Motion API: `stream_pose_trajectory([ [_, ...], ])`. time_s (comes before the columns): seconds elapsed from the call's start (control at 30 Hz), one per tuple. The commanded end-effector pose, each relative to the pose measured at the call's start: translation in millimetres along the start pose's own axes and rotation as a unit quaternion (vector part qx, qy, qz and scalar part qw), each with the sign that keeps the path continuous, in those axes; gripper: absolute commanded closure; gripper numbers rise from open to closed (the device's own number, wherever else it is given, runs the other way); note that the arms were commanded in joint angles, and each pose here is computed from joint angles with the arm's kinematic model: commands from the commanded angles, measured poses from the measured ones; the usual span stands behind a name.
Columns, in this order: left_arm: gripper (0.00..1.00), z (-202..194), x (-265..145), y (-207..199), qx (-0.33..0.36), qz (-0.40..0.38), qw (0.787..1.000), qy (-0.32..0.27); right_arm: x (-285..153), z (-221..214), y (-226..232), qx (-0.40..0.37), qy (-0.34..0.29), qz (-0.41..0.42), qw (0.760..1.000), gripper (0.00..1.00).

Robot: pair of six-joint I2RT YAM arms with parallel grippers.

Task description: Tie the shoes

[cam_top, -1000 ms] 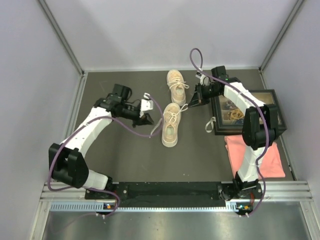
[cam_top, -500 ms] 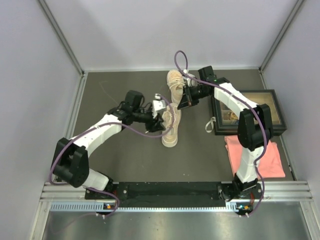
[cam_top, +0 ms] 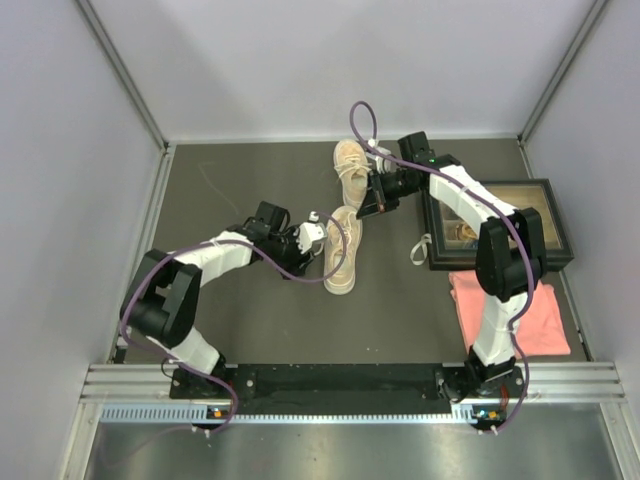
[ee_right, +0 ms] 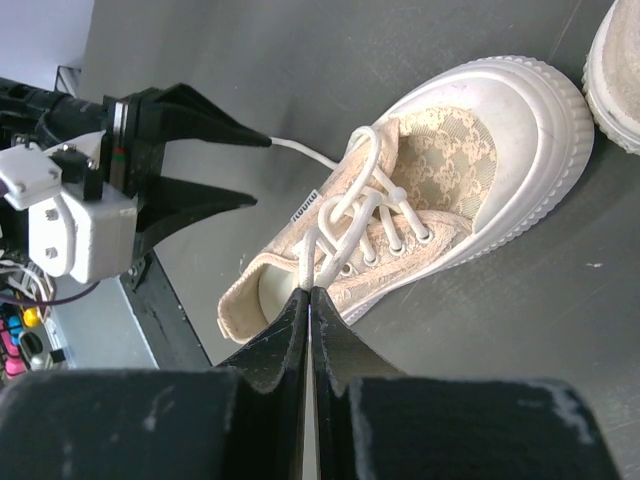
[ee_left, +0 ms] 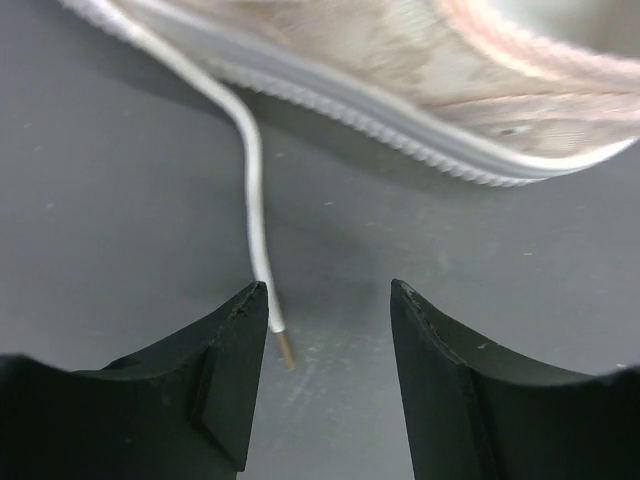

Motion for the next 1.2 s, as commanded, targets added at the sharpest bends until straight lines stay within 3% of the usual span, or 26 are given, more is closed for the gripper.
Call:
stream_pose_trajectory([
  [0.0,0.44,13,1,21,0.037,0.052,0.998,-0.009,-9,5,12,-0.029,-0.012,0.008,0.999,1.0],
  [0.27,0.49,-2,17,33,0.058,0.054,0.996,0.041,-7,4,10,-0.027,-0.009,0.008,1.0,1.0],
  [0.4,0.75,-11,22,27,0.069,0.011,0.995,0.071,-7,3,10,-0.029,-0.007,0.009,1.0,1.0],
  [0.43,0.99,-13,21,25,0.065,0.0,0.995,0.077,-7,3,9,-0.03,-0.007,0.007,1.0,1.0],
  [0.6,1.0,1,-11,-2,0.084,-0.063,0.994,0.04,-9,4,9,-0.04,-0.009,0.0,0.999,1.0],
  [0.8,1.0,61,-65,-65,0.143,-0.163,0.971,-0.099,-9,7,7,-0.057,-0.012,-0.004,0.998,1.0],
  [0.97,1.0,121,-64,-108,0.176,-0.187,0.949,-0.181,-8,11,9,-0.061,-0.019,0.004,0.998,1.0],
  [1.17,1.0,182,-18,-135,0.189,-0.197,0.932,-0.239,-7,11,12,-0.068,-0.026,0.02,0.997,1.0],
])
Point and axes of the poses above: each gripper's point midway between its finger pads, its own x axis out along the fingers, its own y axis along the line the jaws close on, z = x × y, the point moved 6 cm from there along -x, back along the fingers, and after that the axes turned 3 degrees about -x, right-handed, at the moved point
